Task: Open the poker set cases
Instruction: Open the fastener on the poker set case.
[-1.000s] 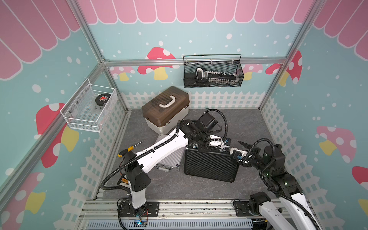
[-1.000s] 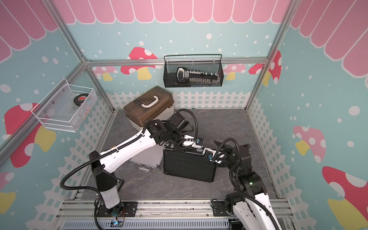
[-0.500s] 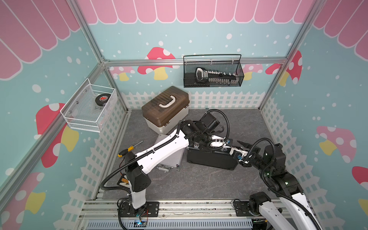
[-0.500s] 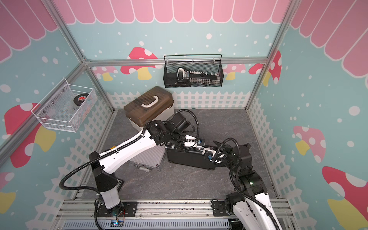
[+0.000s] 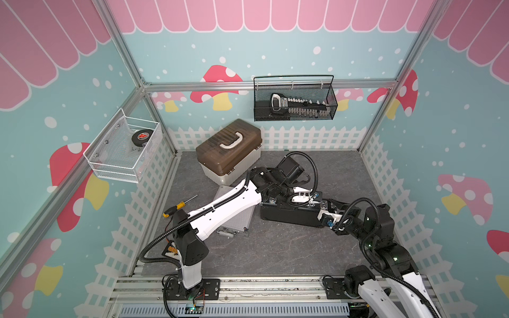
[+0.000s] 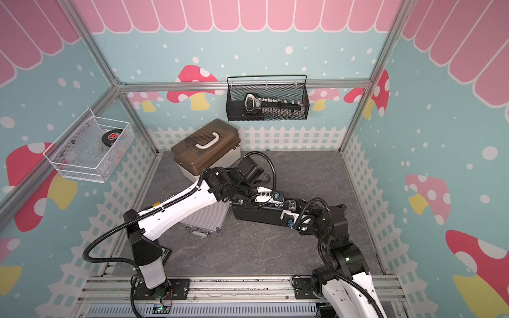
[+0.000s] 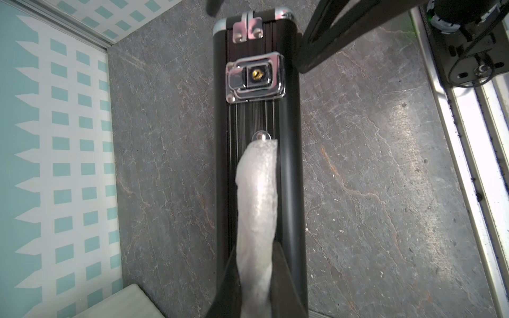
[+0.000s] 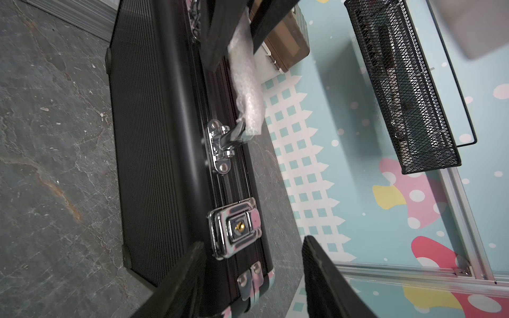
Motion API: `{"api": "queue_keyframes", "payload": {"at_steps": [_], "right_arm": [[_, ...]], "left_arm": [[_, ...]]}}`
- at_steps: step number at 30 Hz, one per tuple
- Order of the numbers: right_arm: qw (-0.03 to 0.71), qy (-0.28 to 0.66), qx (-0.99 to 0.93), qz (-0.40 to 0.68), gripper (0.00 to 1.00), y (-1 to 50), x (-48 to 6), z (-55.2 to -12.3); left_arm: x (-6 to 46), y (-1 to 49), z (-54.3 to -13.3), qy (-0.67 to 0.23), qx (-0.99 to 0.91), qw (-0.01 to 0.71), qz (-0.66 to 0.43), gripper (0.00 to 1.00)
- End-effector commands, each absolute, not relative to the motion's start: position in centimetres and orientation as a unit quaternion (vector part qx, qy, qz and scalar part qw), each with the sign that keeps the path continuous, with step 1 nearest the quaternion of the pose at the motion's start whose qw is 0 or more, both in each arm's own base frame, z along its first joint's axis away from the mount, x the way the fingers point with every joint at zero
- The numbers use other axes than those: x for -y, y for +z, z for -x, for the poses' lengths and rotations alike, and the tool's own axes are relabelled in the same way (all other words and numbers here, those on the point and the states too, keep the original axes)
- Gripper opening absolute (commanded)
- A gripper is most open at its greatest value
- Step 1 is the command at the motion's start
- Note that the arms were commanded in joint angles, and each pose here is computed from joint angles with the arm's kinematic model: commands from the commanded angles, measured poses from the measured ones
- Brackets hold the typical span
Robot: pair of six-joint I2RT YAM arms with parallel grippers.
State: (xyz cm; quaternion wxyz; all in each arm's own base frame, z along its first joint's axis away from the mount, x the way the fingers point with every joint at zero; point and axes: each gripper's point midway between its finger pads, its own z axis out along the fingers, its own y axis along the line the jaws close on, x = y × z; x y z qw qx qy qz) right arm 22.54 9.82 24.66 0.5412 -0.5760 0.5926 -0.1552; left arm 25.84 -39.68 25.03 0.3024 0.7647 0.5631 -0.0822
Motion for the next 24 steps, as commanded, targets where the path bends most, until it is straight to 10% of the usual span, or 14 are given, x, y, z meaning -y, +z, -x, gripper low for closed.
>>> {"api": "queue_keyframes", "payload": {"at_steps": [1,24], "right_arm": [[0.554,-0.185,-0.569,0.579,0.55,25.6,-9.7,-23.1],[0.557,-0.235,-0.553,0.573,0.52,25.5,-8.9,-24.0]], "left_arm": [[40.7,26.9,-24.9,-0.11,-0.544,0.331,-0.763,0.0],[40.8,27.1,-23.0,-0.142,-0.525,0.327,-0.773,0.0]]}}
